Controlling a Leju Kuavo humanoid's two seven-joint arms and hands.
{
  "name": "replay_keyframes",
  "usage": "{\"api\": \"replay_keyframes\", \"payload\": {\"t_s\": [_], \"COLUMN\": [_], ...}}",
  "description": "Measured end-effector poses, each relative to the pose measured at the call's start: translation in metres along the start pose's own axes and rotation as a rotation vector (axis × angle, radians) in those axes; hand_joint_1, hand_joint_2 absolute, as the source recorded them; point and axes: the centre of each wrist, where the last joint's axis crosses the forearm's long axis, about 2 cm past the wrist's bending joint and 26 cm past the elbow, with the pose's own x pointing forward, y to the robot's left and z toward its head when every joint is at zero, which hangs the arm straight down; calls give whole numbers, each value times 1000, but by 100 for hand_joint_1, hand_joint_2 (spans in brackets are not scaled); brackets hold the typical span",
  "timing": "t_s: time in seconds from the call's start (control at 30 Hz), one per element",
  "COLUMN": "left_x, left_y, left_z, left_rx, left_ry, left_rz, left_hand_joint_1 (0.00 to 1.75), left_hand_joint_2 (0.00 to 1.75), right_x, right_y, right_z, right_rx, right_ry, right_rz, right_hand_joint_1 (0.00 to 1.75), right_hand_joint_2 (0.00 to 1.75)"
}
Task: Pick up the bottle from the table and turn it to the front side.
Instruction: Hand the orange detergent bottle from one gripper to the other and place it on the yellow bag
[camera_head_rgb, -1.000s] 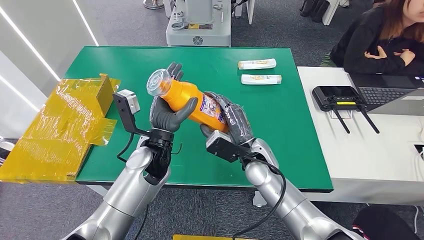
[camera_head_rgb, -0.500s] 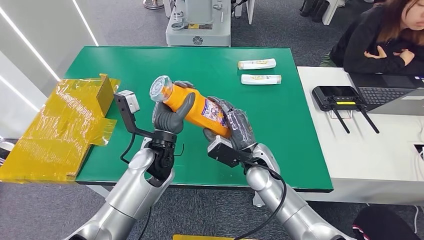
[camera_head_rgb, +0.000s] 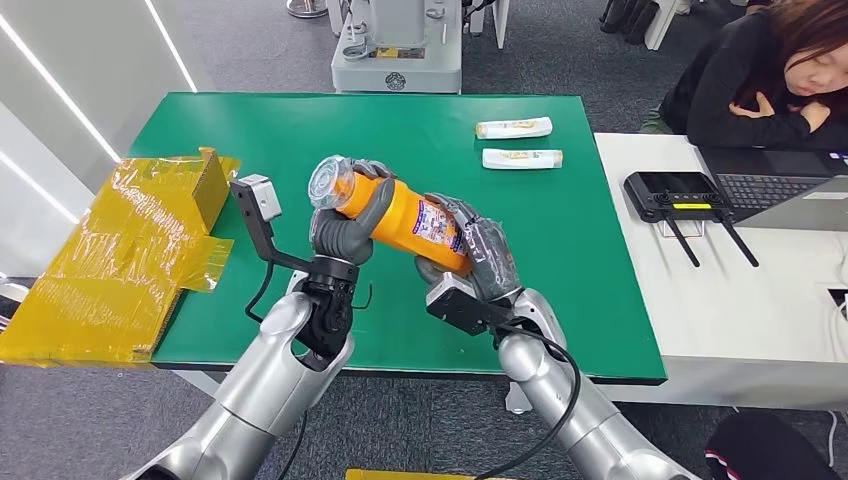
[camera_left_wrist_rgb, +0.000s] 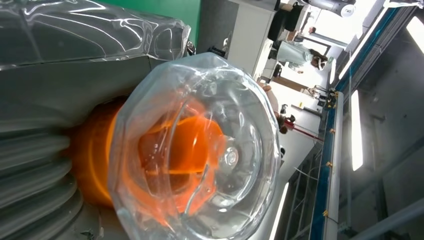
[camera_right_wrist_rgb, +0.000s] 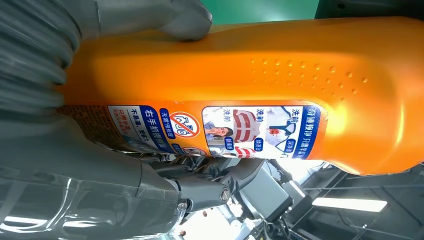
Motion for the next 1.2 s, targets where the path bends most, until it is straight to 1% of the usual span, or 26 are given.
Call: {"api": "replay_keyframes", "payload": {"t_s": [0.23, 0.27, 0.37, 0.4, 0.57, 1.03, 1.13, 1.2], "left_x": [0, -1, -1, -1, -2, -2, -2, -1], "left_y": [-1, -1, -2, -2, -1, 2, 3, 5], "left_z": [-1, -1, -2, -2, -1, 0, 0, 0], "left_rx": [-4, -5, -6, -6, 2, 10, 15, 27], "left_ry": [1, 2, 3, 2, 0, 0, -12, -42], "left_rz": [7, 8, 11, 11, 6, -16, -56, -132], "left_hand_joint_1": [175, 175, 175, 175, 175, 175, 175, 175], "left_hand_joint_2": [175, 175, 175, 175, 175, 175, 175, 175], "right_x": [-2, -3, -4, -4, -6, -11, -12, -13], "right_y": [-2, -2, -3, -4, -9, -14, -14, -15], "right_z": [3, 3, 5, 6, 4, 6, 7, 7], "right_rx": [-15, -16, -22, -29, -72, -105, -117, -130], "right_ry": [5, 5, 5, 5, 9, 20, 17, 16], "right_rz": [5, 6, 5, 3, -9, -30, -36, -41], "right_hand_joint_1": [175, 160, 30, 1, 0, 0, 0, 0], "right_hand_joint_2": [175, 175, 175, 175, 175, 175, 175, 175]}}
